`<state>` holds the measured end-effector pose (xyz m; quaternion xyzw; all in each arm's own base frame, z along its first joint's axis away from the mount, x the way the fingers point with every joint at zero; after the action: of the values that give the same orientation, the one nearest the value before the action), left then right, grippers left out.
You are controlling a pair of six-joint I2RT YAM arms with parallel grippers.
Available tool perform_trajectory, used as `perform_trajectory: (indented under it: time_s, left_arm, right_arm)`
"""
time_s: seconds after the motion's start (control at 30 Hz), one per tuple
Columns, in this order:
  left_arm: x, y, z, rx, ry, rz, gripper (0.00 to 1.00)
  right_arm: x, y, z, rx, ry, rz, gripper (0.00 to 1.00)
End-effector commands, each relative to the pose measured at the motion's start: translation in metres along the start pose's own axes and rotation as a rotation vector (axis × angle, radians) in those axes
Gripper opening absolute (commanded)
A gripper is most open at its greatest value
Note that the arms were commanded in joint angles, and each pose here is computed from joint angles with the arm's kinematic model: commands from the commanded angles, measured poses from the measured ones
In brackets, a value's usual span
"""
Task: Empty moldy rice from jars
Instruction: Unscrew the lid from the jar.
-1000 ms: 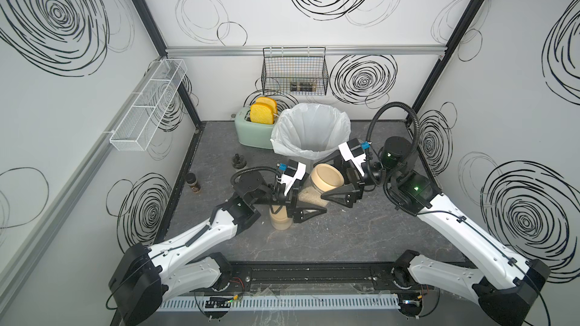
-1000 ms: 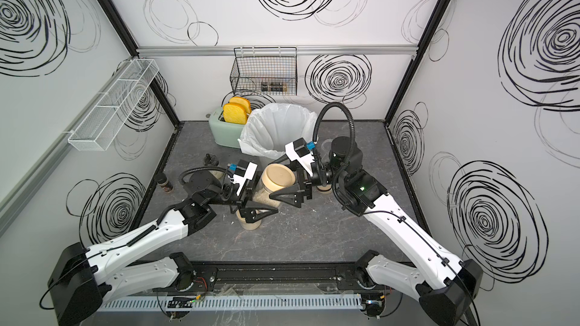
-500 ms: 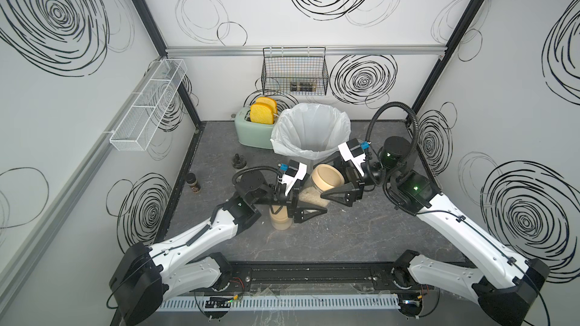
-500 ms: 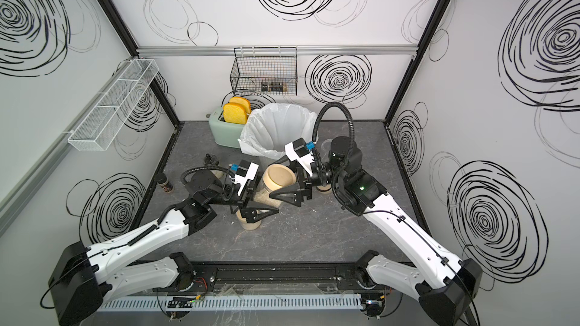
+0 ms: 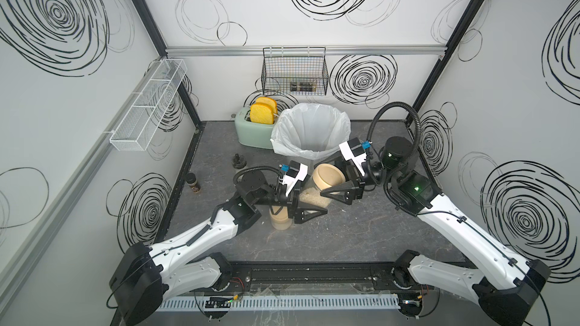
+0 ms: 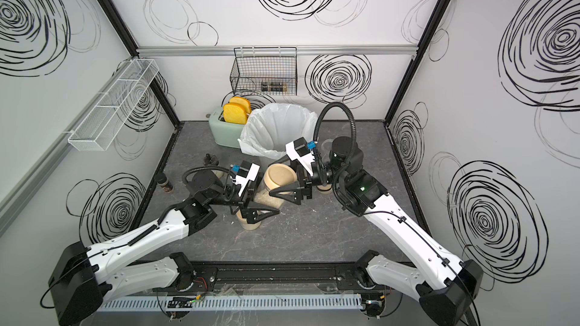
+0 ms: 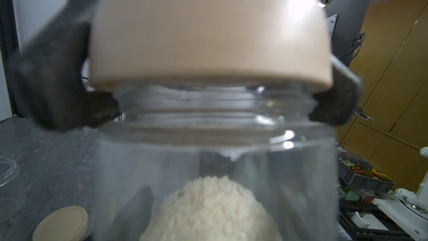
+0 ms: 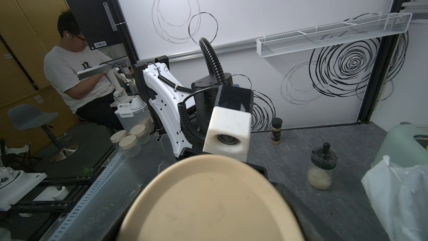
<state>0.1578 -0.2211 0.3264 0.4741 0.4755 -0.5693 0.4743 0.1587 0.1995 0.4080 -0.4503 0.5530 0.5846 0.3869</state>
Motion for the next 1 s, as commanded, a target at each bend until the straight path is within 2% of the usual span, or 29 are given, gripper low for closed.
perform_trajectory:
  time_s: [0.0,0.67,0.83,0.97]
  left_arm:
    - [-0.023,-0.016,0.001,0.084,-0.084,0.148,0.86]
    - [-0.023,-0.017,-0.004,0.045,-0.099,0.149,0.85]
    - [-0.022,-0.019,-0.016,0.004,-0.151,0.122,0.85]
    - [-0.026,-0.021,-0.026,-0.051,-0.162,0.134,0.85]
  right_arm:
    - [-0.007,-0.003,-0.004,0.075,-0.056,-0.059,0.82]
    - [-0.019,-0.005,-0.022,0.163,-0.117,-0.097,0.79]
    - [-0.02,-0.006,-0.038,0.257,-0.137,-0.099,0.77]
    - [-0.006,-0.012,-0.051,0.367,-0.137,-0.059,0.77]
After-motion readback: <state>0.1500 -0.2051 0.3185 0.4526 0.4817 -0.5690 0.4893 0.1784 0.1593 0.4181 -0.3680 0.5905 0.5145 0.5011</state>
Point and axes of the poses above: each gripper's point midway between its finger pads, its own z axis out along the fingers, its own y axis along the line the jaws close on, x = y × z, the point moved 10 cm from there along -z, back along the fingers, and after that the axes turned 9 degrees about z, right-handed, at the moved point
